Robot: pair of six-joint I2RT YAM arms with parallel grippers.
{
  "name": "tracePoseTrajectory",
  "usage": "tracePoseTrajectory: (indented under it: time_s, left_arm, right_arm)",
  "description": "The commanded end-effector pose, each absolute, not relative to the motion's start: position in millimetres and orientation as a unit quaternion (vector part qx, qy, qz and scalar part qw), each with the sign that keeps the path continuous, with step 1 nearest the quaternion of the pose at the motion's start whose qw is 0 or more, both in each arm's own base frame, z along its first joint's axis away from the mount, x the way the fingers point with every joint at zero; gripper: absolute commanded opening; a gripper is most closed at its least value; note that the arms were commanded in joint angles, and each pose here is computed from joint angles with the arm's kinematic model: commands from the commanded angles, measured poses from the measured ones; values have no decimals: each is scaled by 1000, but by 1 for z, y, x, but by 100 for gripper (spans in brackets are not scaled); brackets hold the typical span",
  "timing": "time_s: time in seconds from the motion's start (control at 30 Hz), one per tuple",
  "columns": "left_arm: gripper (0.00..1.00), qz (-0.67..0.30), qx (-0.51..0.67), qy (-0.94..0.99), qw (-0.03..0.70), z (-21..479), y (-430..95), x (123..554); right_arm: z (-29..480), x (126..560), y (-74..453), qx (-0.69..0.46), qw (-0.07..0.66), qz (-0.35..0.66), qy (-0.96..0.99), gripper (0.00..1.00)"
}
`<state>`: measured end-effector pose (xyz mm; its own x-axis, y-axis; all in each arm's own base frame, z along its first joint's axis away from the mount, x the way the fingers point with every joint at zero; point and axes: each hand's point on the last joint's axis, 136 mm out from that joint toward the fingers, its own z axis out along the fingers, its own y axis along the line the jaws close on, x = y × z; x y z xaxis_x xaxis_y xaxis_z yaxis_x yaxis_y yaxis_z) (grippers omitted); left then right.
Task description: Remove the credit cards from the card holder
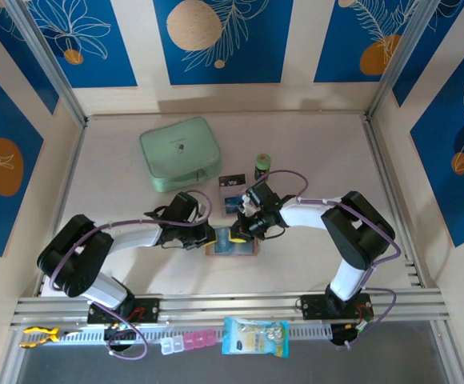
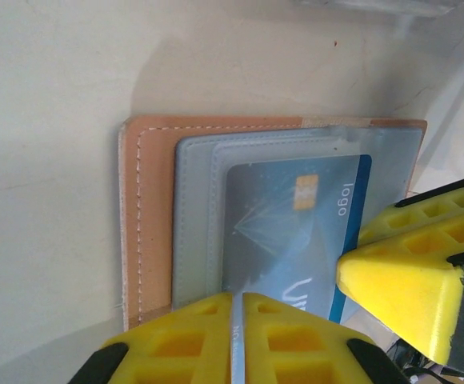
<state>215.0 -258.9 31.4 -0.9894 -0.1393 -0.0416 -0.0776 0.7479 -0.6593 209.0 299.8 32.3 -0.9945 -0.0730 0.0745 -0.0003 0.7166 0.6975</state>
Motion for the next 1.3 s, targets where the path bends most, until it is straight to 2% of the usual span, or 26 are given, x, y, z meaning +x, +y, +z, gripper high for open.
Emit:
tracePoseTrajectory:
  time_s: [0.0,0.33,0.5,1.27]
  left_arm:
    - [11,-355,-54,933,40,34,-263,219]
    - [33,-302,-65,951,6,6,-248,208]
    - [40,-264,-66,962,0,-1,-236,204]
    - [44,-231,-72,970,-15,-10,-226,198]
  right_arm:
    - [25,205,298,20,64,-369,-927,1]
    - [28,205,298,21,62,-370,-927,2]
    - [29,205,297,21,61,-370,-927,2]
    - [32,207,277,8,44,-368,-929,1]
